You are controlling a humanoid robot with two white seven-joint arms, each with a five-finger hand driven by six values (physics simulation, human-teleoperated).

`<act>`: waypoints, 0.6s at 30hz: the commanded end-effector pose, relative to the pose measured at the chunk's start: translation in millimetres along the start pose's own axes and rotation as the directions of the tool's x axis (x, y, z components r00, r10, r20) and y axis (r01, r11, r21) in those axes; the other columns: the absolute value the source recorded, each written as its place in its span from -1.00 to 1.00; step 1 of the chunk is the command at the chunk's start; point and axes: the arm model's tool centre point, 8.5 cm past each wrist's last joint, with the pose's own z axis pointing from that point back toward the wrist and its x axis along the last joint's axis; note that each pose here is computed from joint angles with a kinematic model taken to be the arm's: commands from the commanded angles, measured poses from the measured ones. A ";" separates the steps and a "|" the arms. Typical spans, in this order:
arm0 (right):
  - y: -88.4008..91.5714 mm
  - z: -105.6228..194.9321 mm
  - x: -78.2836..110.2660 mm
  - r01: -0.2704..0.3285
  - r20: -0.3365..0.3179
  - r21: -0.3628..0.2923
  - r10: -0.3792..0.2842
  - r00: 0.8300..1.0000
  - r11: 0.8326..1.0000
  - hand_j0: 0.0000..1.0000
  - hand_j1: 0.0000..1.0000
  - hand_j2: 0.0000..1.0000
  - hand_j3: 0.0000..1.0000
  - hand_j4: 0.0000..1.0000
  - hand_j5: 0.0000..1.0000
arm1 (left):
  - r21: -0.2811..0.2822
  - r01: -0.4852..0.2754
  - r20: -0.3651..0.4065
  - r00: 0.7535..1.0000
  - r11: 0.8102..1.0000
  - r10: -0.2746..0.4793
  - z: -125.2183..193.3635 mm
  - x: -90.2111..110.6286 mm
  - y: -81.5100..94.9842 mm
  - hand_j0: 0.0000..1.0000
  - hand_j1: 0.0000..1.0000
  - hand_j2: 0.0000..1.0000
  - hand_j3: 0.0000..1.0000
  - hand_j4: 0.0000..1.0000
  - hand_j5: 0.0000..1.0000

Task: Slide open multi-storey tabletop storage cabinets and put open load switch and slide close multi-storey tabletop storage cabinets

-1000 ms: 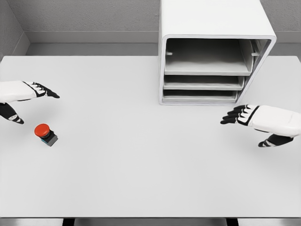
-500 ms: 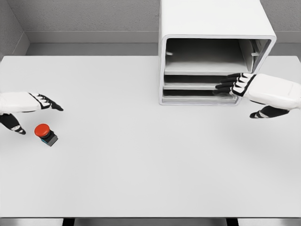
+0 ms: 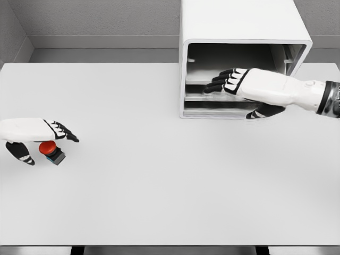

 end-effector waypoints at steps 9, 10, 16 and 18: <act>9.3 -22.1 -36.0 0.083 -0.152 -0.011 -0.084 0.985 0.996 1.00 1.00 1.00 1.00 1.00 1.00 | -0.006 0.019 0.003 1.000 1.000 -0.018 -3.7 3.0 1.3 0.89 0.89 0.89 0.89 0.89 0.89; 11.4 -28.4 -35.5 0.087 -0.144 0.000 -0.086 0.986 0.996 1.00 1.00 1.00 1.00 1.00 1.00 | -0.007 0.021 0.000 1.000 1.000 -0.021 -2.8 2.5 1.4 0.88 0.88 0.88 0.88 0.88 0.88; 30.6 -50.7 -38.3 0.107 -0.143 0.050 -0.099 0.985 0.993 1.00 1.00 1.00 1.00 1.00 1.00 | -0.007 0.056 0.010 0.998 0.998 -0.056 -4.0 9.3 6.6 0.88 0.88 0.88 0.88 0.88 0.88; 25.0 -48.5 -48.4 0.112 -0.167 0.043 -0.103 0.981 0.993 1.00 1.00 1.00 1.00 1.00 1.00 | -0.006 0.068 0.019 0.997 0.998 -0.068 -5.4 13.4 8.4 0.88 0.88 0.88 0.88 0.88 0.88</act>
